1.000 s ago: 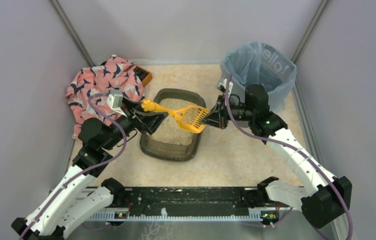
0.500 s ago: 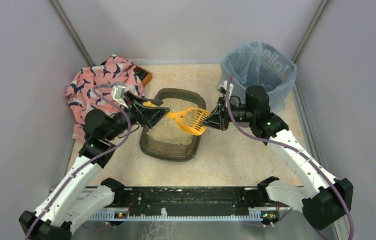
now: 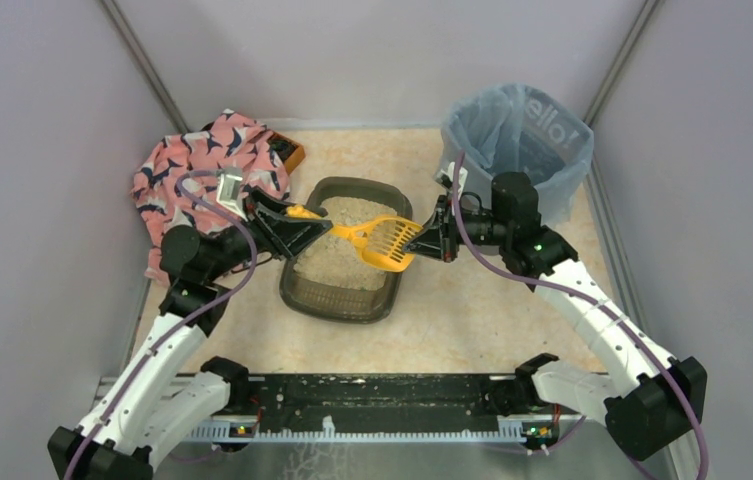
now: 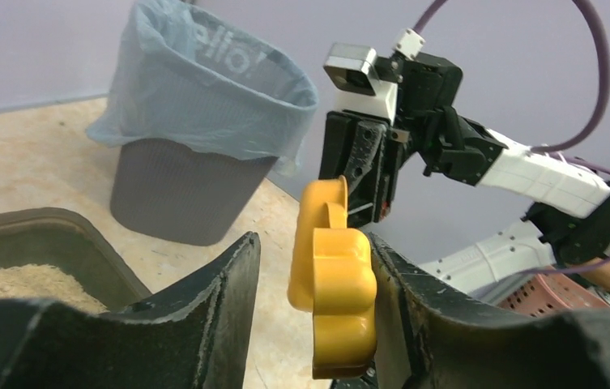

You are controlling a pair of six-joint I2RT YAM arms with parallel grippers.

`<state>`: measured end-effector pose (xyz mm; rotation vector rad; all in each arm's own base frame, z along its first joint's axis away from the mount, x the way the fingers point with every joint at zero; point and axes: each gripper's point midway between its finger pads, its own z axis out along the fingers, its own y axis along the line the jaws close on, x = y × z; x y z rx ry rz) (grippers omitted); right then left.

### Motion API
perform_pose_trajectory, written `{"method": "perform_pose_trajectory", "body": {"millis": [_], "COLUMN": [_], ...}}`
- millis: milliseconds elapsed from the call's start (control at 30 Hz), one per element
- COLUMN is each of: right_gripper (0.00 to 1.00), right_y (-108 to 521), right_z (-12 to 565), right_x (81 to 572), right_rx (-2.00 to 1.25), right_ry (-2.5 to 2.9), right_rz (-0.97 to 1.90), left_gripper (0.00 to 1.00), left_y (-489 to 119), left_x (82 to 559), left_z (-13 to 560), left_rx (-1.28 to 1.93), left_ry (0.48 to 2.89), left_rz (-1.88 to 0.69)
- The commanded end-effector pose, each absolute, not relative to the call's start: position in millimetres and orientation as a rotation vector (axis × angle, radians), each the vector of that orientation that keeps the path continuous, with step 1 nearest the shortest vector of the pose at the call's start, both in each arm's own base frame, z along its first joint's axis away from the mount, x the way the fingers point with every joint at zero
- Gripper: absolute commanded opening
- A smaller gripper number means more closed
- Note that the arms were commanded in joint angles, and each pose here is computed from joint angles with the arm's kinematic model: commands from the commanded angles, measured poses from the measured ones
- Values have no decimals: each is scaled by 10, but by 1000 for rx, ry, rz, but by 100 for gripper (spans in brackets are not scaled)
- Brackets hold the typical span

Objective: Clean the litter box

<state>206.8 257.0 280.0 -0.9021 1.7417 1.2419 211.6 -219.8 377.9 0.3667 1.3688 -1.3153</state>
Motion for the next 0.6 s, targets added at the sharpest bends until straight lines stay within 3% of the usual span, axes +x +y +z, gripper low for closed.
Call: {"method": "perform_pose_trajectory", "body": {"millis": [0,200,300,433,567], "right_gripper": [0,0,0,0,0], "right_y": [2575,2580,2579,2579,2584], "right_z": [3034,3027,3032,3016,2957], "right_x": [2101,2080,2074,2071,2060], "right_rx": [-919,-926,-927,-927,-933], "right_ry": [1653,1650,1648,1653,1666], "right_rz": [1235,1248,1249,1253,1264], "left_gripper": [57,53,42,21,20], "left_y": [-2281,-2294,-2297,-2289,-2282], "left_x": [1941,1914,1912,1927,1919], "left_z": [3803,3796,3799,3791,3821], "left_rx": [477,485,492,482,479], "left_ry": [1323,1311,1308,1307,1300], "left_rz": [-1414,-1439,-1437,-1429,-1427]}}
